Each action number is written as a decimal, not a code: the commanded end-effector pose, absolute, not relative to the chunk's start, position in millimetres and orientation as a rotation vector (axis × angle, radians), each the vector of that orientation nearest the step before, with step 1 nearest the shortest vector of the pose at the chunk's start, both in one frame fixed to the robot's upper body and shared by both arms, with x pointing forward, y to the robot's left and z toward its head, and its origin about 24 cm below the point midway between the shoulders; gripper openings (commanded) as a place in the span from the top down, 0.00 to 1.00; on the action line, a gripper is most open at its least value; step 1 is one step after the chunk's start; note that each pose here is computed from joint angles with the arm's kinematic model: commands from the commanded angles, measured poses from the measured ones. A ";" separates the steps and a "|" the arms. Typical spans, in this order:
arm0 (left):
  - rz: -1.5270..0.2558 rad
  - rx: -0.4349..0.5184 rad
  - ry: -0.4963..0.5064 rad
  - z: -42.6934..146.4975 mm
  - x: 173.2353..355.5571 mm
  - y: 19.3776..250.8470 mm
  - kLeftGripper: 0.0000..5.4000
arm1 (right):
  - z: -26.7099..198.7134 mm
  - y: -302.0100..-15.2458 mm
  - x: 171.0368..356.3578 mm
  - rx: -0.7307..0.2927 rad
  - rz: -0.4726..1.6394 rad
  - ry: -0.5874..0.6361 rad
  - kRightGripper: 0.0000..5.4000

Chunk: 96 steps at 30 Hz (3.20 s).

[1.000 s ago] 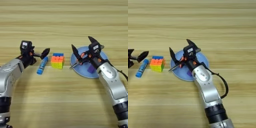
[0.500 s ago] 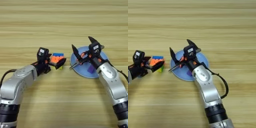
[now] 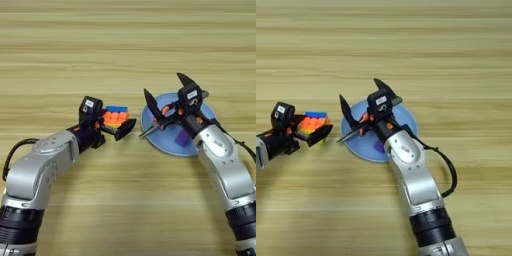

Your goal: Move the objects on the table

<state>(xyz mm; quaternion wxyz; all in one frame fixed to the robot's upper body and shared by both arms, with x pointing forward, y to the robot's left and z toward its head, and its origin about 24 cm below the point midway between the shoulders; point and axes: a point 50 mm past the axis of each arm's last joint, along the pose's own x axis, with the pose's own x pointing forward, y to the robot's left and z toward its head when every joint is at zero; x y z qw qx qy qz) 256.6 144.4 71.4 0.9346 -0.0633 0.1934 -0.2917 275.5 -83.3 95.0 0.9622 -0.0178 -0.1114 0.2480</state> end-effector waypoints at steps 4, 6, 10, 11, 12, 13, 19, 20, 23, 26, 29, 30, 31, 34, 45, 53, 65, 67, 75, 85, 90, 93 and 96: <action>-0.551 -0.101 0.378 74.5 260.4 151.8 0.00 | 97.0 -83.9 277.4 -0.034 0.495 -0.231 0.00; -0.544 -0.096 0.378 73.8 260.8 152.7 0.00 | 97.1 -83.7 277.4 -0.034 0.495 -0.231 0.00; -0.541 -0.080 0.383 70.9 261.1 152.5 0.00 | 97.4 -83.2 277.6 -0.034 0.496 -0.232 0.00; -0.539 -0.074 0.384 69.9 261.4 152.6 0.00 | 97.6 -83.1 277.6 -0.034 0.495 -0.233 0.00; -0.540 -0.073 0.386 69.0 261.6 152.5 0.00 | 97.7 -83.1 277.6 -0.034 0.495 -0.234 0.00; -0.541 -0.071 0.387 68.5 261.6 152.3 0.00 | 97.8 -83.1 277.6 -0.034 0.495 -0.234 0.00; -0.548 -0.069 0.399 64.5 261.6 150.1 0.00 | 98.0 -82.5 277.5 -0.033 0.495 -0.235 0.00; -0.549 -0.069 0.402 63.8 261.6 149.8 0.00 | 98.1 -82.3 277.5 -0.033 0.495 -0.235 0.00; -0.551 -0.068 0.408 62.1 262.3 149.0 0.00 | 98.2 -81.8 277.8 -0.032 0.495 -0.236 0.00; -0.551 -0.066 0.414 60.3 263.3 148.9 0.00 | 98.5 -81.2 277.8 -0.031 0.495 -0.237 0.00; -0.555 -0.065 0.417 59.9 263.6 148.7 0.00 | 98.5 -81.0 277.8 -0.030 0.494 -0.236 0.00; -0.555 -0.065 0.417 59.7 263.8 148.6 0.00 | 98.5 -80.8 277.9 -0.029 0.494 -0.236 0.00; -0.555 -0.065 0.418 59.4 264.0 148.6 0.00 | 98.6 -80.7 277.9 -0.030 0.494 -0.236 0.00; -0.553 -0.064 0.420 58.4 264.9 148.7 0.00 | 98.6 -80.5 278.0 -0.029 0.494 -0.236 0.00; -0.537 -0.066 0.429 53.8 268.5 150.6 0.00 | 98.9 -80.8 277.5 -0.028 0.492 -0.238 0.00; -0.535 -0.065 0.431 52.9 269.0 150.1 0.00 | 99.0 -81.5 277.1 -0.028 0.491 -0.238 0.00; -0.538 -0.064 0.432 52.0 271.3 147.5 0.00 | 99.2 -81.7 277.1 -0.026 0.488 -0.238 0.00; -0.538 -0.063 0.435 50.6 272.8 146.7 0.00 | 99.4 -81.9 277.2 -0.026 0.486 -0.239 0.00; -0.536 -0.056 0.442 46.9 276.1 145.6 0.00 | 99.6 -81.9 277.6 -0.024 0.484 -0.239 0.00; -0.538 -0.054 0.444 46.1 277.2 145.1 0.00 | 99.8 -81.6 277.7 -0.023 0.483 -0.239 0.00; -0.537 -0.054 0.443 46.2 277.2 145.1 0.00 | 99.5 -81.5 277.8 -0.022 0.484 -0.238 0.00; -0.537 -0.058 0.440 47.0 277.1 145.1 0.00 | 99.2 -81.6 277.9 -0.022 0.483 -0.237 0.00; -0.530 -0.064 0.436 47.5 277.3 146.1 0.04 | 99.1 -81.6 278.0 -0.022 0.483 -0.236 0.00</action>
